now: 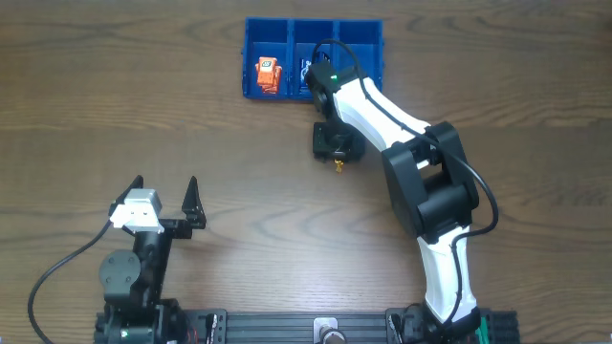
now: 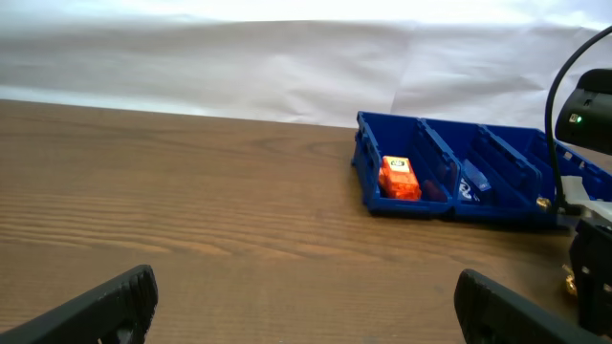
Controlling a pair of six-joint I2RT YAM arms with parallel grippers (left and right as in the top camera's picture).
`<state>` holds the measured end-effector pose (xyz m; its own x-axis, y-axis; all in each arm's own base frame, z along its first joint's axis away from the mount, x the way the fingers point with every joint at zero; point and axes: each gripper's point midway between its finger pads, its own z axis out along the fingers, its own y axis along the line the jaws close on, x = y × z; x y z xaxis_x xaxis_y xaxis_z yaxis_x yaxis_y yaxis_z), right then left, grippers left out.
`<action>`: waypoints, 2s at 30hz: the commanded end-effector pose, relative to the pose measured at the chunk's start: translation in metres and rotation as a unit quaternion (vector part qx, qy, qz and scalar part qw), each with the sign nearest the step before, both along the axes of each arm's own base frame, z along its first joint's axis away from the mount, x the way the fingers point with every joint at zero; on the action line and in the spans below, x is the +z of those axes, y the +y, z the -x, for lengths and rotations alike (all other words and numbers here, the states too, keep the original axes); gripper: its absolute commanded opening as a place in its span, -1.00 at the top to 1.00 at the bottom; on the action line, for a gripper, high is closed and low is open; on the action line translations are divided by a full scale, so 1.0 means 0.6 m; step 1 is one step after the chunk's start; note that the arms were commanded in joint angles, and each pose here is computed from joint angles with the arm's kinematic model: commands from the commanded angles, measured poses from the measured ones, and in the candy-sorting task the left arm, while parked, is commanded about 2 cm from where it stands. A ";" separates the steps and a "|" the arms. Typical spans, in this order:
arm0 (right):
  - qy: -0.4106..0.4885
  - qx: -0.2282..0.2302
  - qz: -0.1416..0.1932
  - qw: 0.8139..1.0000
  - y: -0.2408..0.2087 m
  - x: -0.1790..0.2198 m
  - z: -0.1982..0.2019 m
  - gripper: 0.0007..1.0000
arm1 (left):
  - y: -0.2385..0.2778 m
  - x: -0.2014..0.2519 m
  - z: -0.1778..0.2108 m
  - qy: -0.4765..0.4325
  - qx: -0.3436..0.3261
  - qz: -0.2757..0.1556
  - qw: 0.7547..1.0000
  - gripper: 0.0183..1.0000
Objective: Sort Candies Into Trays
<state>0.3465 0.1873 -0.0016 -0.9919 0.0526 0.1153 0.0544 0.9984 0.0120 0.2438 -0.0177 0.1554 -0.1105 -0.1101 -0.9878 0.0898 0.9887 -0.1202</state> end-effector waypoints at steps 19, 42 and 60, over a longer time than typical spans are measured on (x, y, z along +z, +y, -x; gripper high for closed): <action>-0.002 0.000 0.010 1.000 -0.010 0.007 0.005 0.84 | -0.005 -0.027 0.001 0.022 -0.010 -0.006 1.000 -1.00; -0.406 0.011 0.046 0.913 -0.076 0.253 -0.288 0.93 | -0.005 -0.027 0.001 0.022 -0.010 -0.006 1.000 -1.00; -0.383 0.014 0.036 0.923 -0.075 0.222 -0.294 -1.00 | -0.005 -0.027 0.001 0.022 -0.010 -0.006 1.000 -1.00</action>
